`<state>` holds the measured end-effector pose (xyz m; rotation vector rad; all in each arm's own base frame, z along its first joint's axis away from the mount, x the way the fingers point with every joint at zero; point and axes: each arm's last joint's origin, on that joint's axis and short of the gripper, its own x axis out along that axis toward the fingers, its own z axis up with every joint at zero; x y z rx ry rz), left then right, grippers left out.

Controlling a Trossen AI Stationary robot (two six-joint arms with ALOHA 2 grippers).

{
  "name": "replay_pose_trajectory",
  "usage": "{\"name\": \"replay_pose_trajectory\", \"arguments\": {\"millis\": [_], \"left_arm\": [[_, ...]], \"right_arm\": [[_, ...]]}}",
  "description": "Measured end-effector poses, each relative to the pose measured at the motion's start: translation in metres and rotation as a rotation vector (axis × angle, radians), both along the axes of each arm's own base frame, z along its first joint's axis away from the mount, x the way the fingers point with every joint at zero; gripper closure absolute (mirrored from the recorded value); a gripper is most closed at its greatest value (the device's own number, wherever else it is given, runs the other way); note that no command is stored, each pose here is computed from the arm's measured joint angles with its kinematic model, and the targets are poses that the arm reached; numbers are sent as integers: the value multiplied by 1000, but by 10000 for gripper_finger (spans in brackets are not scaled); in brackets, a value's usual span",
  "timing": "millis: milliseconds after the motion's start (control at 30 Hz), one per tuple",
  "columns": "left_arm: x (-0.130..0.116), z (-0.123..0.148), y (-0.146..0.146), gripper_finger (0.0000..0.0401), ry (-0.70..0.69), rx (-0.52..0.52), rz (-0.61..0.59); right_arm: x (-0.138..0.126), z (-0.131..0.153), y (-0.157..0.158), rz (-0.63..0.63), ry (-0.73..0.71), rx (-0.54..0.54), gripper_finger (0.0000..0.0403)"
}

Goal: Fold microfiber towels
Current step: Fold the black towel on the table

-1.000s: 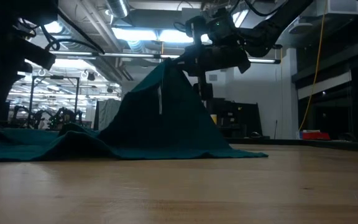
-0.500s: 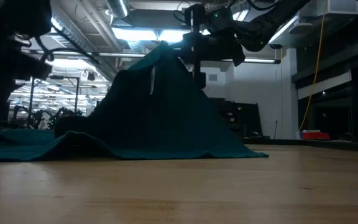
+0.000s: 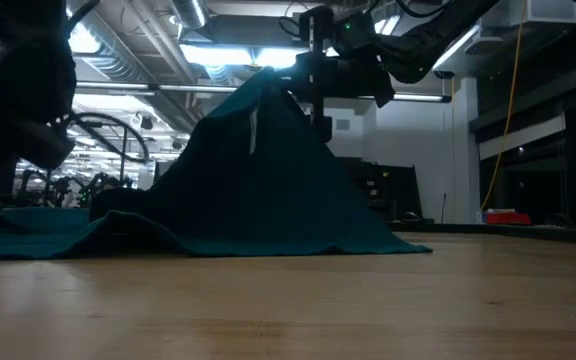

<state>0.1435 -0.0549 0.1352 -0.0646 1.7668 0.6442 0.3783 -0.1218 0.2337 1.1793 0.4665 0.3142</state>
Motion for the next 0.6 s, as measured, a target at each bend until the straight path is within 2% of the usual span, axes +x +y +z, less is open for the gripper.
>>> {"name": "replay_pose_trajectory", "arguments": {"millis": [200,300,433,600], "left_arm": [[-1,2,0,360,-19,-15,5],[2,12,-2,375,-66,-78,13],[0,27,-2,345,-119,-128,6],[-5,37,0,267,-178,-143,-6]], "right_arm": [[-1,0,-2,6,-4,0,403],[-1,0,-4,2,-4,0,403],[-1,0,-4,2,-4,0,403],[-2,1,-3,21,-7,5,403]]}}
